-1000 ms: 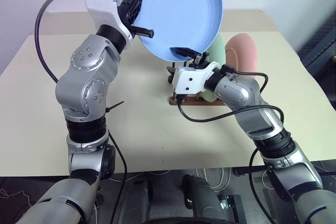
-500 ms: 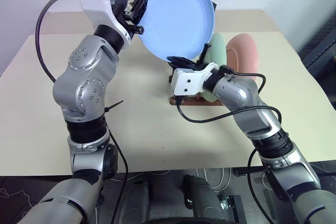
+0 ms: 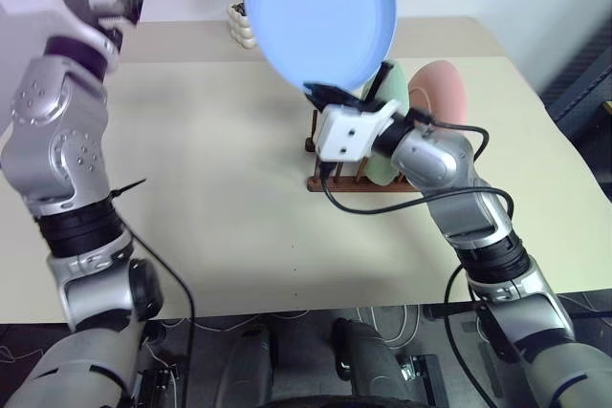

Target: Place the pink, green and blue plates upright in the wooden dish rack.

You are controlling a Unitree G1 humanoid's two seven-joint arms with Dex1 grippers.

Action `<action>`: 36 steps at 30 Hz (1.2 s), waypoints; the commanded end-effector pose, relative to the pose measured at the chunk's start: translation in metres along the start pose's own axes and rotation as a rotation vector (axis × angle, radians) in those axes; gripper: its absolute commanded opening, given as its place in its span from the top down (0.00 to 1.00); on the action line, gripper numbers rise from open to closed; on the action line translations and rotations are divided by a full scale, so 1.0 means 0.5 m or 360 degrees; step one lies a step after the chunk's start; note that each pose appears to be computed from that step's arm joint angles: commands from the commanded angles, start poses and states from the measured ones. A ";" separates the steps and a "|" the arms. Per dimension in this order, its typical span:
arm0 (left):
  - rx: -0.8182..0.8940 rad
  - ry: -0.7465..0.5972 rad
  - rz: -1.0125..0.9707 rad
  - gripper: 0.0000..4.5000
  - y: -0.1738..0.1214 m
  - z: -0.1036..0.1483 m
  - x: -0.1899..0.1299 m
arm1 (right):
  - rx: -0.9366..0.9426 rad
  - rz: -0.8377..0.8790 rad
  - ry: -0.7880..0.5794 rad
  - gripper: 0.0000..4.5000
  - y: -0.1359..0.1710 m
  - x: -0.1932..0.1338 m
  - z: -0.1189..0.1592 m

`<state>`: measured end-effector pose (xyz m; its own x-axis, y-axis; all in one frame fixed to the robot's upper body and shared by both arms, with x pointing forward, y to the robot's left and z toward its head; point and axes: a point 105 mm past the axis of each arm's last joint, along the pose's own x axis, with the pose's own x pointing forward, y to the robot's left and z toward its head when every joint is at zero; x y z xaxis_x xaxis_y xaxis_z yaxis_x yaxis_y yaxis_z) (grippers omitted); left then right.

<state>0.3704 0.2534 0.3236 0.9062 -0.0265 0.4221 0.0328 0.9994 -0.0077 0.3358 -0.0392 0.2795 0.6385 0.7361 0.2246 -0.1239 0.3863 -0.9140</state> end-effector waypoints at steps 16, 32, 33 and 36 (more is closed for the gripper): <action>-0.0160 0.0602 -0.1311 0.01 -0.201 -0.214 -0.241 | 0.1874 -0.0114 -0.0696 1.00 -0.101 -0.076 0.145; -0.0179 0.0684 -0.1583 0.01 -0.253 -0.235 -0.300 | 0.2565 -0.0160 -0.0428 1.00 -0.048 -0.085 0.079; -0.0170 0.0667 -0.1578 0.01 -0.253 -0.234 -0.298 | 0.2593 -0.0157 -0.0408 1.00 -0.044 -0.085 0.074; -0.0164 0.0648 -0.1569 0.01 -0.254 -0.232 -0.295 | 0.2657 -0.0181 -0.0334 1.00 -0.035 -0.083 0.055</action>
<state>0.2841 0.1330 0.1450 0.5428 -0.8354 -0.0870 0.8397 0.5419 0.0354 0.2921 -0.0573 0.2902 0.6138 0.6817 0.3982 -0.7845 0.4702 0.4043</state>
